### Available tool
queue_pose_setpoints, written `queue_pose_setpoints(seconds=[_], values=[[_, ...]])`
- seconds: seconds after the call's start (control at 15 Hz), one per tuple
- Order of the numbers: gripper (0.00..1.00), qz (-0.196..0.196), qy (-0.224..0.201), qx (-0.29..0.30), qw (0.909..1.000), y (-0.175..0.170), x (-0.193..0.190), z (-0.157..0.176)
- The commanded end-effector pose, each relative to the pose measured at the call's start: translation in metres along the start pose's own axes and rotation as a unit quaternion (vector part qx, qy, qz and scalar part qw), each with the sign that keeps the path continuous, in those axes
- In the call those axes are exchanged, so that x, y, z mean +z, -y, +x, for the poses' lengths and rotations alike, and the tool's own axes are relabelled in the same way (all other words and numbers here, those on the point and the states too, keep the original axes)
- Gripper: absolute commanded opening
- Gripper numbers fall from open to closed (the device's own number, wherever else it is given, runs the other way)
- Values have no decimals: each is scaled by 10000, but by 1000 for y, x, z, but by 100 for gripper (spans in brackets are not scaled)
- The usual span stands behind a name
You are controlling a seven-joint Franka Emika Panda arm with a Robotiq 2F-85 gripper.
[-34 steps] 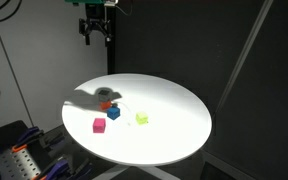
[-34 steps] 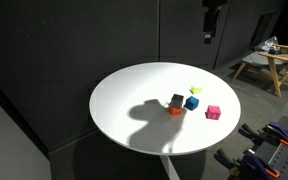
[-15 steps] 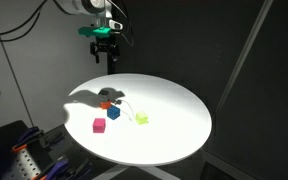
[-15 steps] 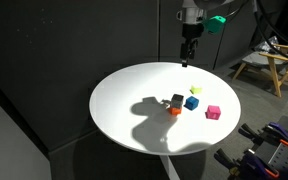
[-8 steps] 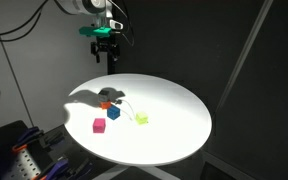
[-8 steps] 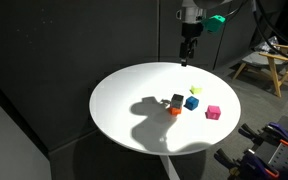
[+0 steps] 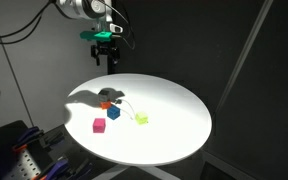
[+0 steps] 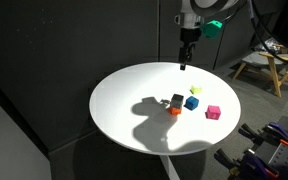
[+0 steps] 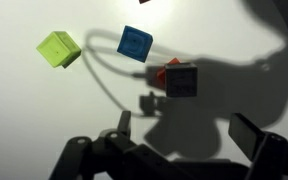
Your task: Place the gray block between the blue and the green blocks
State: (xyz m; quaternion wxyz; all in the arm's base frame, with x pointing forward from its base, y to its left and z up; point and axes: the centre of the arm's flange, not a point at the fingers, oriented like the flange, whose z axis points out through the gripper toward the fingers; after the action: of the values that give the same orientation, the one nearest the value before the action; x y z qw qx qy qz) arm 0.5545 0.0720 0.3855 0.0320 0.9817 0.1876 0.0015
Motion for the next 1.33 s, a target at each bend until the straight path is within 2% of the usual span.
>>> queue_pose_setpoints(seconds=[0.0,0.73,1.27], values=[[100,99,-143,-301,9994,0,19,3],[100,371,22,-684,9970,9,80,17],[100,396,166,-437,9981,11,118,18]])
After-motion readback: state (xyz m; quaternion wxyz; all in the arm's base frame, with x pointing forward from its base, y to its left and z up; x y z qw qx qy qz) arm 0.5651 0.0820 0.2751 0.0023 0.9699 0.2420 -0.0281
